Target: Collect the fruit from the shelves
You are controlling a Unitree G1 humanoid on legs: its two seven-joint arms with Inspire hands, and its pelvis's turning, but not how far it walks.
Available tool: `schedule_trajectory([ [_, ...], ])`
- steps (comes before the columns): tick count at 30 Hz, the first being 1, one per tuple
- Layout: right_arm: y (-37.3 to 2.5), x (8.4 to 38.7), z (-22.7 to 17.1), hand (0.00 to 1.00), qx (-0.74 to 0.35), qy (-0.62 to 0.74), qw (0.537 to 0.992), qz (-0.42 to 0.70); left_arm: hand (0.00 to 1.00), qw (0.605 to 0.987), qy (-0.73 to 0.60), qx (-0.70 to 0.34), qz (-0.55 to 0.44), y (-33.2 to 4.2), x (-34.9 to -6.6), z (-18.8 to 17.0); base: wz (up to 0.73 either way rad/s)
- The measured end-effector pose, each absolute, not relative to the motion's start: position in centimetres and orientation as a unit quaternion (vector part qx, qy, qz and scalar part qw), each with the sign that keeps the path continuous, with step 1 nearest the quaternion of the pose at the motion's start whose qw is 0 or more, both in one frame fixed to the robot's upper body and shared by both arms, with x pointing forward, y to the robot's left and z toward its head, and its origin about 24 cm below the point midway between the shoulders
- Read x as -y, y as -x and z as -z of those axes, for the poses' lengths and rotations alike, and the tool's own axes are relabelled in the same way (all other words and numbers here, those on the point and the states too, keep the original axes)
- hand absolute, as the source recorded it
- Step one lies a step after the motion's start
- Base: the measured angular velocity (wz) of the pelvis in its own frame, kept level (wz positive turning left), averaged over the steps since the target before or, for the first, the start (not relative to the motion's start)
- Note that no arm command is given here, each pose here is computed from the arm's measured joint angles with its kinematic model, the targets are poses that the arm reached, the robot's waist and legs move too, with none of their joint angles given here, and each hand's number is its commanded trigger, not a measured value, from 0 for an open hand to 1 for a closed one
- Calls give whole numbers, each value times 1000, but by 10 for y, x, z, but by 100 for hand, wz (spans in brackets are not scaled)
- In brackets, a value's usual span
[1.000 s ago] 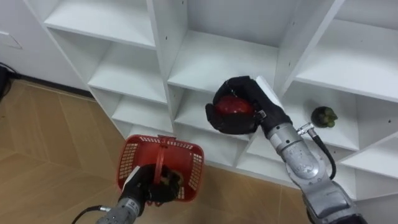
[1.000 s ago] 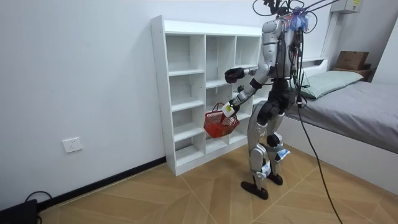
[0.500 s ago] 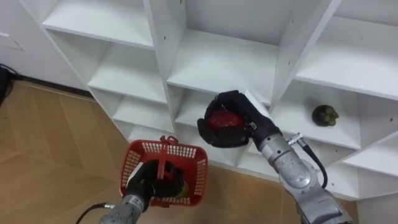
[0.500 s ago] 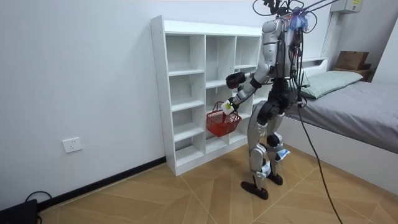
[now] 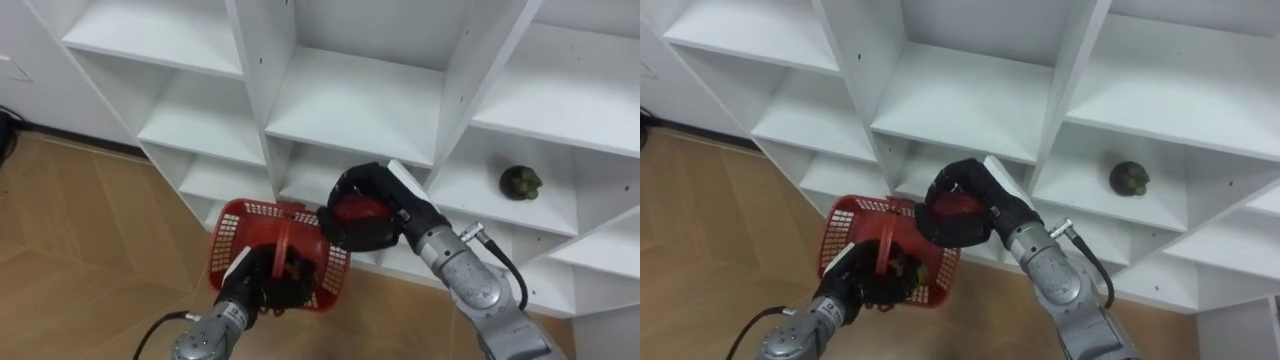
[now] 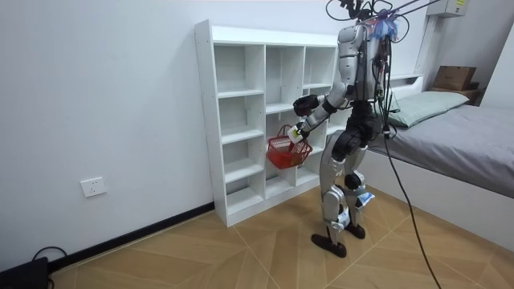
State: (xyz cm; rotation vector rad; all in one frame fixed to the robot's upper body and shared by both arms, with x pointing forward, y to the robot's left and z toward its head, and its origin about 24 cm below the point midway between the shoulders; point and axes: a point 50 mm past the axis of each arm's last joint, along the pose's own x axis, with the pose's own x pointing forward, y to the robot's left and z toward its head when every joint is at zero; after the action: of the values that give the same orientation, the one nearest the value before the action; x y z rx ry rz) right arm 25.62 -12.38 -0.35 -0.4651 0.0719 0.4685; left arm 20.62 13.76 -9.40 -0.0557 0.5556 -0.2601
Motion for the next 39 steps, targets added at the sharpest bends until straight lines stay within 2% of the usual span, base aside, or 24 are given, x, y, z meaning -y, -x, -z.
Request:
schedule_trajectory([
  [11, -248, 117, 12, 100, -49, 228, 941, -246, 100, 953, 63, -258, 148, -209, -126, 87, 1],
  [19, -245, 118, 12, 100, -48, 227, 942, -244, 100, 960, 80, -204, 176, -221, -121, 66, 0],
  [39, -247, 117, 1, 100, -12, 225, 946, -232, 100, 963, 85, -174, 188, -226, -122, 53, -1],
])
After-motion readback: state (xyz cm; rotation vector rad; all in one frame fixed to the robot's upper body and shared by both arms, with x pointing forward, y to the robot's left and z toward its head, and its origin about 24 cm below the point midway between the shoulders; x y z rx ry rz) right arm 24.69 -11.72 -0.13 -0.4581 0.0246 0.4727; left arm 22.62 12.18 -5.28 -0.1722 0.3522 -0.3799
